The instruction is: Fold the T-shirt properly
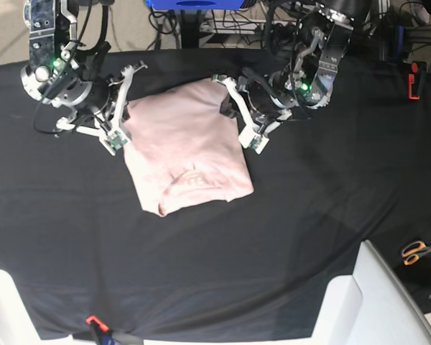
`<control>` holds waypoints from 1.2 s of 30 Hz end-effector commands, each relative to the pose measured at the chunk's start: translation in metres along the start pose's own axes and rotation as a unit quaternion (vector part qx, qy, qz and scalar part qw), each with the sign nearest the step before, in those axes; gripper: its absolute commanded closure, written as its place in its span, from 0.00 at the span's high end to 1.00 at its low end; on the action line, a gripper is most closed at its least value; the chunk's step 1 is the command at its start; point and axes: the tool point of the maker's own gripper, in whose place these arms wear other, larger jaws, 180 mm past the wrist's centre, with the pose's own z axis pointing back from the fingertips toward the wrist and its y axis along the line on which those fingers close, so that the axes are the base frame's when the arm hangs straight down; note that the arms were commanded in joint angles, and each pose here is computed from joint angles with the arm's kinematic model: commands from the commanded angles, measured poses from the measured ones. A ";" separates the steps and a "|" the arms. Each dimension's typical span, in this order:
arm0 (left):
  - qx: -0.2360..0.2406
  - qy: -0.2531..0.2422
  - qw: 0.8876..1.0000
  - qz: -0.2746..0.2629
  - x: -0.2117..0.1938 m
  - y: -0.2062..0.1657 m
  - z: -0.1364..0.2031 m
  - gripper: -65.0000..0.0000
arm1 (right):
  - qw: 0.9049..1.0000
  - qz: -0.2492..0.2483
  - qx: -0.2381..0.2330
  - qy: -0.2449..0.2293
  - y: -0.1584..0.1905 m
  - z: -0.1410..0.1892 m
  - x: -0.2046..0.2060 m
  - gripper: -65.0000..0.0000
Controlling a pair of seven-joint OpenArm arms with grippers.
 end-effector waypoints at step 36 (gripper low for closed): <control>-0.003 -0.063 0.998 0.003 0.030 -0.008 0.020 0.00 | 0.995 0.017 0.054 -0.080 0.022 -0.013 0.030 0.00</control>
